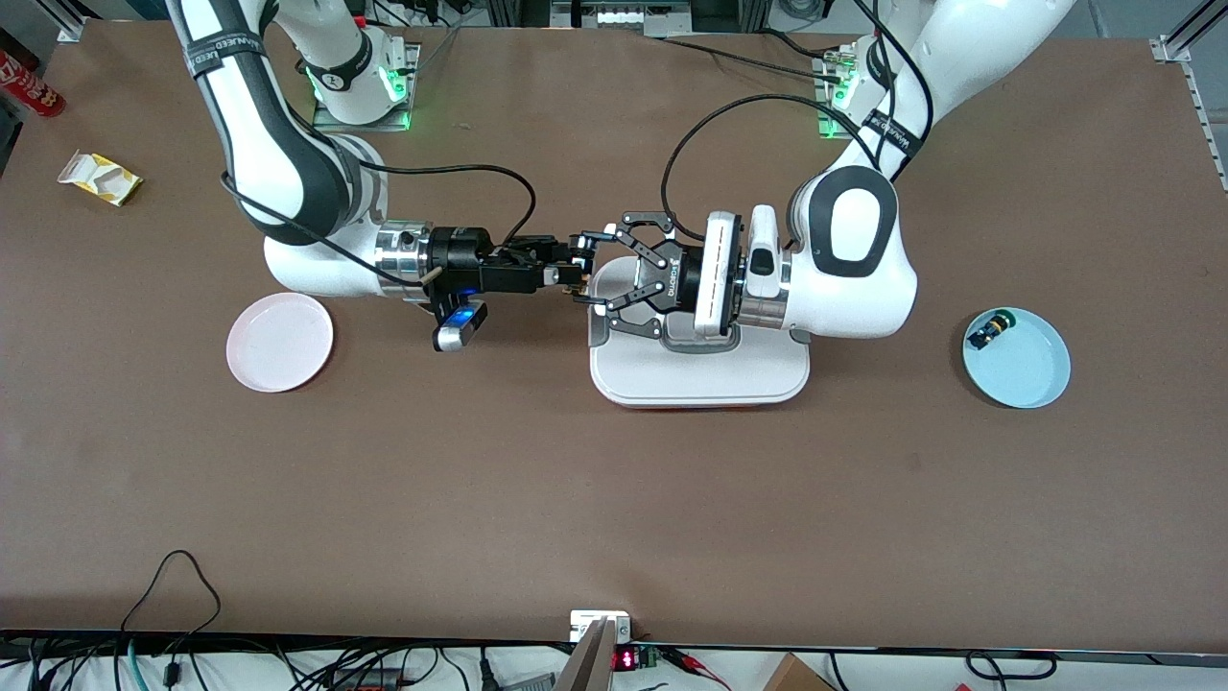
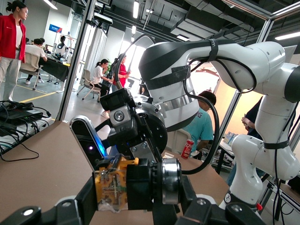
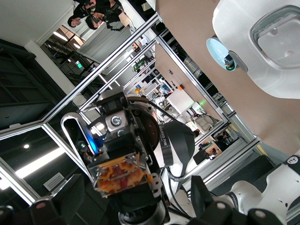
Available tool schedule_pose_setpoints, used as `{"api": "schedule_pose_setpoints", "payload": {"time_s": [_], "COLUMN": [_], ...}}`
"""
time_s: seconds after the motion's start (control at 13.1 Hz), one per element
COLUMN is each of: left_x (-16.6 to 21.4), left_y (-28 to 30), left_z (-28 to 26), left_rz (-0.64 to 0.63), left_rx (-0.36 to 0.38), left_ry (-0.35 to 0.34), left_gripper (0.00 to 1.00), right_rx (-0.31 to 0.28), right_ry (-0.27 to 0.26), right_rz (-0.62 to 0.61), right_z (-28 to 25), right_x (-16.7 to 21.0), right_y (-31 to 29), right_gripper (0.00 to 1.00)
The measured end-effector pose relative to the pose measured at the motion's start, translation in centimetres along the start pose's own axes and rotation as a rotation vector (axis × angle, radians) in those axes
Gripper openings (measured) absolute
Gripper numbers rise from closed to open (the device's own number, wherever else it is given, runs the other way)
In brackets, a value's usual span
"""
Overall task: Transfer orange switch to right arm and place
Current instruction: 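Close the right gripper on the switch held by the left gripper, then open the left gripper and withdraw it while the right gripper holds the switch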
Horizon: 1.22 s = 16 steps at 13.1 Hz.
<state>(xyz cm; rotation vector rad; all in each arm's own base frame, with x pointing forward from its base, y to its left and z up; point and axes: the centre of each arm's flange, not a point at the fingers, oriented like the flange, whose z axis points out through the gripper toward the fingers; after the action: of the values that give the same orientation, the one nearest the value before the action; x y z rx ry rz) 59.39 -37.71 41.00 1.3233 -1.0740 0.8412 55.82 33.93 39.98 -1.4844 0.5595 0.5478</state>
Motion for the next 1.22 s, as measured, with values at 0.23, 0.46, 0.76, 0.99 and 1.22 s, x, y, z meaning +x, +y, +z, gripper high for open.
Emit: {"api": "schedule_pose_setpoints", "payload": {"time_s": [0.23, 0.46, 0.76, 0.99, 1.22], "left_x": [0.00, -0.07, -0.10, -0.10, -0.10], "left_y": [0.00, 0.00, 0.00, 0.00, 0.00], "left_z": [0.00, 0.01, -0.01, -0.01, 0.00], "left_rz": [0.000, -0.001, -0.004, -0.004, -0.005], "left_rx": [0.000, 0.000, 0.000, 0.000, 0.000], "left_ry": [0.000, -0.001, 0.001, 0.001, 0.001], "left_gripper": [0.72, 0.72, 0.72, 0.72, 0.72], "right_rx": [0.000, 0.007, 0.010, 0.010, 0.010], "right_ry": [0.003, 0.007, 0.008, 0.008, 0.007], "right_rz": [0.002, 0.002, -0.011, -0.013, -0.015], "right_z": [-0.05, -0.33, -0.41, -0.41, -0.40], "right_x": [0.16, 0.35, 0.35, 0.35, 0.34], "right_y": [0.08, -0.11, -0.27, -0.27, -0.28], "right_gripper": [0.95, 0.59, 0.50, 0.50, 0.50]}}
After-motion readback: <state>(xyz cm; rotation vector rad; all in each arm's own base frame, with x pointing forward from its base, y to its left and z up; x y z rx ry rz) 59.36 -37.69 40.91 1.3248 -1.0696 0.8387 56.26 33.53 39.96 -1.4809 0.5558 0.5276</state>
